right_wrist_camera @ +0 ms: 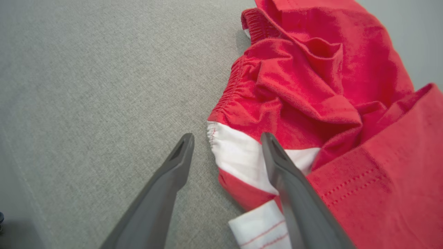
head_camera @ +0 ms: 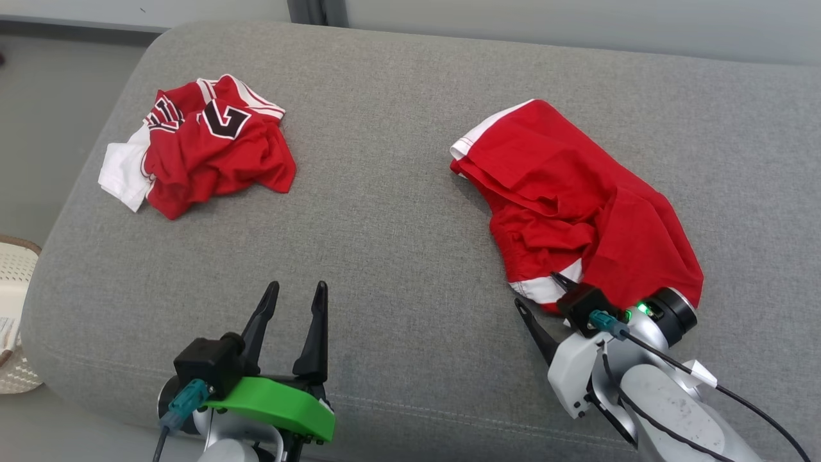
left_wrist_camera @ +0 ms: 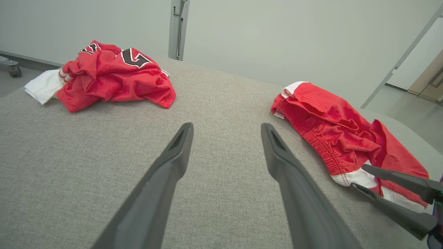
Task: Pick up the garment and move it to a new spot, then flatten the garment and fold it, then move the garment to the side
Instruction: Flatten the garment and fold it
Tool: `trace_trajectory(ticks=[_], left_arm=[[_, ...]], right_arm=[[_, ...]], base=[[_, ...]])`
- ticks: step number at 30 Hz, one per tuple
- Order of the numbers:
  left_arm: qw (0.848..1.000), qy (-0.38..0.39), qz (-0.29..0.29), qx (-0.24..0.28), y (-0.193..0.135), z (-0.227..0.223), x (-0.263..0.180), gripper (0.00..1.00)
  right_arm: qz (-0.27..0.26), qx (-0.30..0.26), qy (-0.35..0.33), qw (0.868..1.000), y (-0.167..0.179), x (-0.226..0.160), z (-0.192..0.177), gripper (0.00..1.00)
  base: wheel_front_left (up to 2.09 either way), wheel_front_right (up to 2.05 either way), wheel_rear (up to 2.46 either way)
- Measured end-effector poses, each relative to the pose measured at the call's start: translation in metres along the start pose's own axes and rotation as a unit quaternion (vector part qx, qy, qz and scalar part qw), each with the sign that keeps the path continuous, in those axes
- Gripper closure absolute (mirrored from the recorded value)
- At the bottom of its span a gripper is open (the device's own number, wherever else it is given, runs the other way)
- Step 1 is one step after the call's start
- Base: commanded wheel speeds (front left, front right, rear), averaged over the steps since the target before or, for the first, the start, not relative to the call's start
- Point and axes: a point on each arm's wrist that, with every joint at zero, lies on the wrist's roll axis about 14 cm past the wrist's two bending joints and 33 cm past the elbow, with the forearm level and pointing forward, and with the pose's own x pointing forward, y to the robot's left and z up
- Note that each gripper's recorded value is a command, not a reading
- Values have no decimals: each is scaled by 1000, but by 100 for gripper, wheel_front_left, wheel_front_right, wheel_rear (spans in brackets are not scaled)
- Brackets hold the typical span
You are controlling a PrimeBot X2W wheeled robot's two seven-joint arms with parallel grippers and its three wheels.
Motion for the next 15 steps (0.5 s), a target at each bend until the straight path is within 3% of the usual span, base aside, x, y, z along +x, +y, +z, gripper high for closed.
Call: trace_trajectory(ticks=[15], left_arm=[[1000, 10, 1, -5, 0, -7, 5, 0]], right_arm=[[8, 14, 30, 999, 2, 7, -21, 0]], base=[[0, 0, 0]])
